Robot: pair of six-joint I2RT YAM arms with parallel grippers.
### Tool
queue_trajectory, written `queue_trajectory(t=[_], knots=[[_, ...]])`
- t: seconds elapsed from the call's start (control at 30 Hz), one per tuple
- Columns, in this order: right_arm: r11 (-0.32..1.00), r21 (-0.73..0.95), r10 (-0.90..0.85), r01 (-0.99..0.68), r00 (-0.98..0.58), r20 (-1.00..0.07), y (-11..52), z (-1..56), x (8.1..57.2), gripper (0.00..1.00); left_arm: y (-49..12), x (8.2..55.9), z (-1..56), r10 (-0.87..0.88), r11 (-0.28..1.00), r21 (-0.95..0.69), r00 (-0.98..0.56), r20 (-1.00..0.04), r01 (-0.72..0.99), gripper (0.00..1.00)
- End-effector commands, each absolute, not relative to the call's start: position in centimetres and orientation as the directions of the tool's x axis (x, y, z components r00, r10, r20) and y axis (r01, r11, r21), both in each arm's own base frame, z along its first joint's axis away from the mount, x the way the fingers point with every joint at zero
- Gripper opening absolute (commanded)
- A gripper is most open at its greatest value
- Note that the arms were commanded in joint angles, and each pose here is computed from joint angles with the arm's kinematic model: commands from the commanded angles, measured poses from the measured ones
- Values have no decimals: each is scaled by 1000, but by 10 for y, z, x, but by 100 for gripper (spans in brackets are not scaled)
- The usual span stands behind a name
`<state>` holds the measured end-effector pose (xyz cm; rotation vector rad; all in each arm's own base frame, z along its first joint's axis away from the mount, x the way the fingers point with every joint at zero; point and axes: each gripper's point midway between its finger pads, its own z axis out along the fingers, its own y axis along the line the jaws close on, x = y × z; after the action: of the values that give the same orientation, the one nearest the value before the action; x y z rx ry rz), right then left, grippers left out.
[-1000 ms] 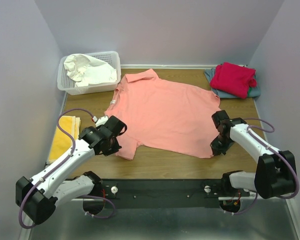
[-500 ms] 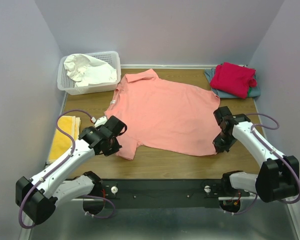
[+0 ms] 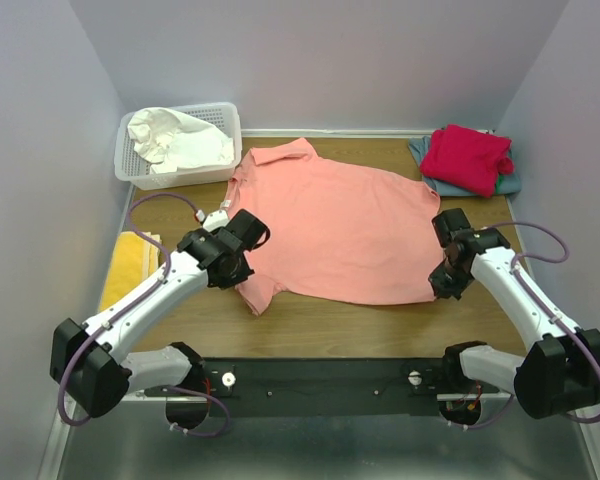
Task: Fold and stack the t-shirts
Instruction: Fold the tshirt
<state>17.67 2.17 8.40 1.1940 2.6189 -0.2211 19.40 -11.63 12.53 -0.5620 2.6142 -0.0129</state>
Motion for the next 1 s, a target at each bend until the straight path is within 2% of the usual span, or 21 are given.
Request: queue_trajectory(t=[0.0, 0.37, 0.97], knots=[[632, 51, 725, 773, -567, -391, 16, 102, 204, 1, -113, 234, 146, -363, 917, -74, -740, -566, -393, 0], [613, 83, 715, 786, -507, -482, 6, 108, 242, 1, -91, 311, 169, -310, 916, -21, -673, -671, -401, 0], [561, 66, 734, 825, -459, -501, -16, 79, 284, 1, -84, 420, 156, -161, 938, 114, -705, -691, -327, 0]])
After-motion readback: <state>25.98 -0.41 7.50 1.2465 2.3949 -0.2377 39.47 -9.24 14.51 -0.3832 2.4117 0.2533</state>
